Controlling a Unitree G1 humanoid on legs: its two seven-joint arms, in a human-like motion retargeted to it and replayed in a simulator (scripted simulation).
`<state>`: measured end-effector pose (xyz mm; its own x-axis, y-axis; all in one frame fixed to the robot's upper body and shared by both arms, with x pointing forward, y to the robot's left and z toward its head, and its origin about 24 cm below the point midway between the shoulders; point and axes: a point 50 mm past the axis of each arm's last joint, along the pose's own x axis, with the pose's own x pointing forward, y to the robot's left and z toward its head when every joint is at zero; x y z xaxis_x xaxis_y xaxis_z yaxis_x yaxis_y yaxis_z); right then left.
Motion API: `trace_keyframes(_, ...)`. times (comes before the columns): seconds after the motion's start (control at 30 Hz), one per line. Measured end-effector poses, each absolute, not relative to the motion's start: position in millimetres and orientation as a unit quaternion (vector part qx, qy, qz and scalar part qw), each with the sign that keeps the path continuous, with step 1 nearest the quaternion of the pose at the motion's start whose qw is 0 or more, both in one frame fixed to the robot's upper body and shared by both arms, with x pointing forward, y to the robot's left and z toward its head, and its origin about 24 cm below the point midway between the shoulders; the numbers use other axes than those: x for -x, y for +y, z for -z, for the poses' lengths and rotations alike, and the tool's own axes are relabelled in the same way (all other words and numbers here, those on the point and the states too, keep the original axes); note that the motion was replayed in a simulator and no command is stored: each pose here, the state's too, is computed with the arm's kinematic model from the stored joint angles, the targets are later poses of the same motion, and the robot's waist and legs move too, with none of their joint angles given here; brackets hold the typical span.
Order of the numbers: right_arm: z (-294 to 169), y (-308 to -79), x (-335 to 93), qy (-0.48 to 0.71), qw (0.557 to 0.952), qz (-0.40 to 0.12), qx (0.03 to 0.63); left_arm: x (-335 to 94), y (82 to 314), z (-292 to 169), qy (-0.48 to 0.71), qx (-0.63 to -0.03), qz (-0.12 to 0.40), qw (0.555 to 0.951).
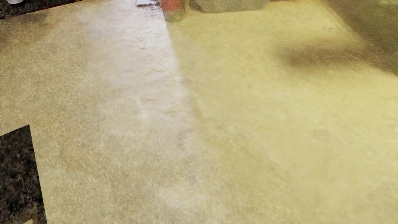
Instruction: Go to the counter
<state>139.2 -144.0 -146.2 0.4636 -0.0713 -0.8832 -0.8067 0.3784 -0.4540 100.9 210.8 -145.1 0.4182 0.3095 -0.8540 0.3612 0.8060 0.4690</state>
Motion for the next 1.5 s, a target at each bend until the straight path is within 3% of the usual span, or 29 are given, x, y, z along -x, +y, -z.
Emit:
trace_keyframes(0.27, 147.0, -154.9, -132.3, 0.454, 0.710, -0.236, 0.484, -121.9, 207.8, 135.9, 0.494, -0.328, 0.022, 0.805)
trace_keyframes(0.47, 156.1, -177.6, -100.3, 0.517, 0.673, -0.235, 0.474, -144.9, 208.0, 123.9, 0.445, -0.343, 0.025, 0.827)
trace_keyframes(0.67, 156.1, -226.2, -71.0, 0.598, 0.646, -0.150, 0.450, -117.1, 209.0, 138.8, 0.490, -0.323, -0.019, 0.809)
trace_keyframes(0.77, 154.0, -240.4, -60.0, 0.614, 0.642, -0.117, 0.443, -104.0, 204.2, 151.0, 0.542, -0.325, 0.027, 0.774)
trace_keyframes(0.87, 150.9, -233.6, -75.4, 0.582, 0.665, -0.126, 0.450, -104.3, 207.6, 151.9, 0.556, -0.335, 0.064, 0.758)
trace_keyframes(0.97, 143.0, -215.7, -106.4, 0.526, 0.731, -0.089, 0.426, -111.8, 217.9, 145.6, 0.537, -0.349, 0.033, 0.767)
trace_keyframes(1.07, 128.7, -196.4, -131.3, 0.445, 0.783, -0.085, 0.425, -121.6, 224.0, 140.5, 0.523, -0.361, 0.028, 0.771)
trace_keyframes(1.23, 115.0, -195.6, -117.4, 0.400, 0.807, -0.086, 0.426, -132.7, 212.8, 137.0, 0.489, -0.387, 0.067, 0.779)
trace_keyframes(1.33, 135.1, -194.3, -86.7, 0.477, 0.773, -0.108, 0.404, -118.5, 208.2, 141.8, 0.495, -0.391, 0.088, 0.771)
trace_keyframes(1.4, 157.8, -196.8, -57.8, 0.593, 0.701, -0.119, 0.377, -100.0, 207.5, 147.7, 0.527, -0.371, 0.080, 0.761)
trace_keyframes(1.43, 166.0, -195.9, -45.4, 0.649, 0.642, -0.162, 0.375, -93.8, 205.4, 150.0, 0.536, -0.371, 0.090, 0.753)
trace_keyframes(1.5, 171.0, -189.9, -42.9, 0.653, 0.530, -0.330, 0.428, -96.6, 203.6, 150.2, 0.531, -0.398, 0.168, 0.729)
